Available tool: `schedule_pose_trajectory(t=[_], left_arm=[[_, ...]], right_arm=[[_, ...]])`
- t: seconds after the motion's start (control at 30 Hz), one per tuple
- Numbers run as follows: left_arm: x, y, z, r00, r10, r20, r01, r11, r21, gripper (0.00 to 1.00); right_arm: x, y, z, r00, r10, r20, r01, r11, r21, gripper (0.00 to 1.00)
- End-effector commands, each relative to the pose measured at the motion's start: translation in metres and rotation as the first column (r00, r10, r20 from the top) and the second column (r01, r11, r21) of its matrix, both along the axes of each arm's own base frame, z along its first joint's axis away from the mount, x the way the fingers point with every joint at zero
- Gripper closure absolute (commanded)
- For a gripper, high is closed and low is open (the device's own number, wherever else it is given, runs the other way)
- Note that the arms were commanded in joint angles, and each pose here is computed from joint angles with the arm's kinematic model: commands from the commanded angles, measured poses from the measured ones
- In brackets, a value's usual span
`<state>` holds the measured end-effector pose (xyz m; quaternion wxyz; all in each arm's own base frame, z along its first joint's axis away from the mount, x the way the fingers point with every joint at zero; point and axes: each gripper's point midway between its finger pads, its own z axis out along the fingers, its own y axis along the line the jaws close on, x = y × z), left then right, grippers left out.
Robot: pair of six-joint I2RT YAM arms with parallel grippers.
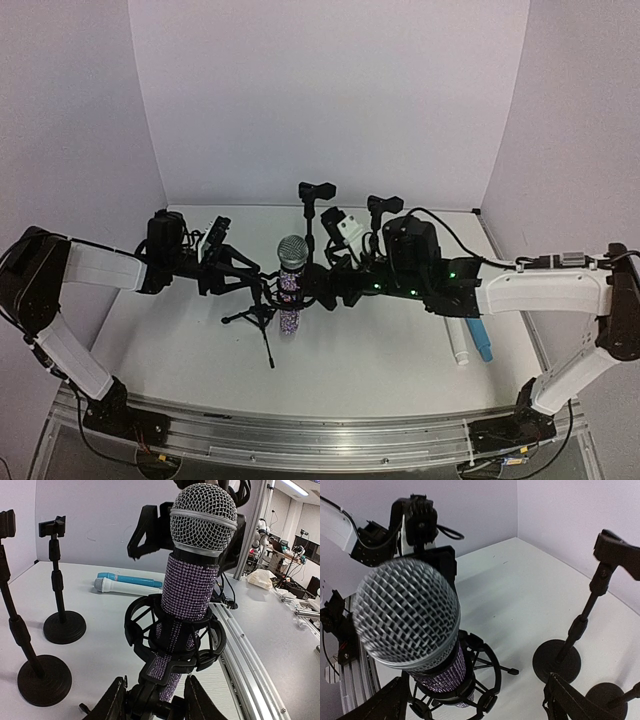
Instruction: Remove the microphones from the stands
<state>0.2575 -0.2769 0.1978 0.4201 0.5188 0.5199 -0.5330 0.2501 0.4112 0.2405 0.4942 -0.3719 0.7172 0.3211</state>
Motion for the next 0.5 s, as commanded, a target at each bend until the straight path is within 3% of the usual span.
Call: schedule_pose_trajectory(t=[0.0,0.3,0.47], left_arm=[[0.019,0.006,-0.027,0.986,0.161,-0.042,-0.157,0.985,0.076,1.0],[0.017,0.006,-0.027,0.986,0.161,-0.041,-0.158,0.985,0.073,1.0],[0.017,0.006,-0.027,0.986,0.161,-0.041,-0.158,0.985,0.072,1.0]], right_arm=[[0.0,0.024,0.032,0.994,0.066,0.087,-0.074,0.992,0.097,0.1],[-0.002,0.047,0.041,0.984,0.135,0.115,-0.151,0.978,0.143,0.22],[0.0,0.052,0.036,0.985,0.138,0.105,-0.152,0.978,0.141,0.37]])
